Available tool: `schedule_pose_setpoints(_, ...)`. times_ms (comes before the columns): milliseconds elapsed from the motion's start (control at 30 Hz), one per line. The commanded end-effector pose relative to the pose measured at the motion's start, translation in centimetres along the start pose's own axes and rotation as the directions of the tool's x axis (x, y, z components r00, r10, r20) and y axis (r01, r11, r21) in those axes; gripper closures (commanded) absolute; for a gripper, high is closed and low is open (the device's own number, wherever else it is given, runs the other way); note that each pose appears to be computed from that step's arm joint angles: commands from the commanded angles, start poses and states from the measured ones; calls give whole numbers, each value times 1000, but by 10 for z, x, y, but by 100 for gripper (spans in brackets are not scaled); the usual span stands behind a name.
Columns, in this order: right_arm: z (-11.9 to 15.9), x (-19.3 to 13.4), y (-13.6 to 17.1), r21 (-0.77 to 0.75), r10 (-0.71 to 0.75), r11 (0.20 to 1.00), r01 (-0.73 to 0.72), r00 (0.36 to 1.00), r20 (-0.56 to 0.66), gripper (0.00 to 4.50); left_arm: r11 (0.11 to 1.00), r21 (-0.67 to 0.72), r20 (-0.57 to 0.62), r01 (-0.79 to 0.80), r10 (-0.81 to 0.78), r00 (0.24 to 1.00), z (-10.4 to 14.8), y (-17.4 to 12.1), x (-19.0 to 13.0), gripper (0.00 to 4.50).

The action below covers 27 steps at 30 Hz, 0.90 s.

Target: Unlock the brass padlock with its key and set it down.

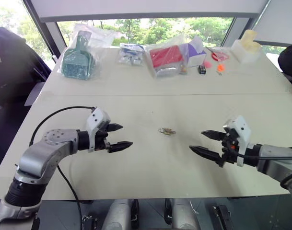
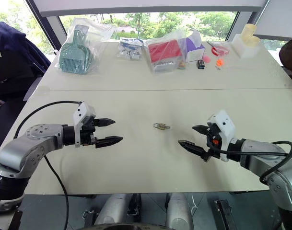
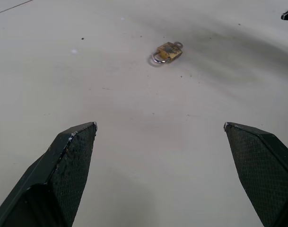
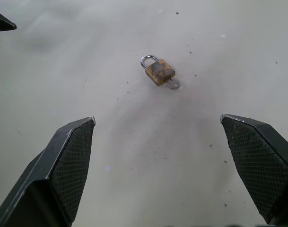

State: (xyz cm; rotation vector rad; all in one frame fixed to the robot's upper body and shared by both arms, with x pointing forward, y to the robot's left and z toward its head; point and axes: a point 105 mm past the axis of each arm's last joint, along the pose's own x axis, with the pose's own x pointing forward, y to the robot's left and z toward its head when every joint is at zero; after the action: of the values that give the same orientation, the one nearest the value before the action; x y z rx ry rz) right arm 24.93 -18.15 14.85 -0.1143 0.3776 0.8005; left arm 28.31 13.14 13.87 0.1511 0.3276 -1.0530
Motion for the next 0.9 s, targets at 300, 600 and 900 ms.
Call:
schedule_pose_setpoints(300, 4, 2, 4, -23, -7, 1000, 8, 1000, 24, 9, 999, 35, 40, -20, 18, 999, 12, 5, -1, 0)
schedule_pose_setpoints(600, 2, 3, 3, -15, -15, 1000, 15, 1000, 24, 9, 999, 47, 40, -18, 16, 999, 14, 6, 0, 0)
schedule_pose_setpoints(900, 9, 4, 2, -23, -37, 999, 38, 998, 49, 9, 996, 92, 35, -1, -2, 999, 28, 17, -5, 0)
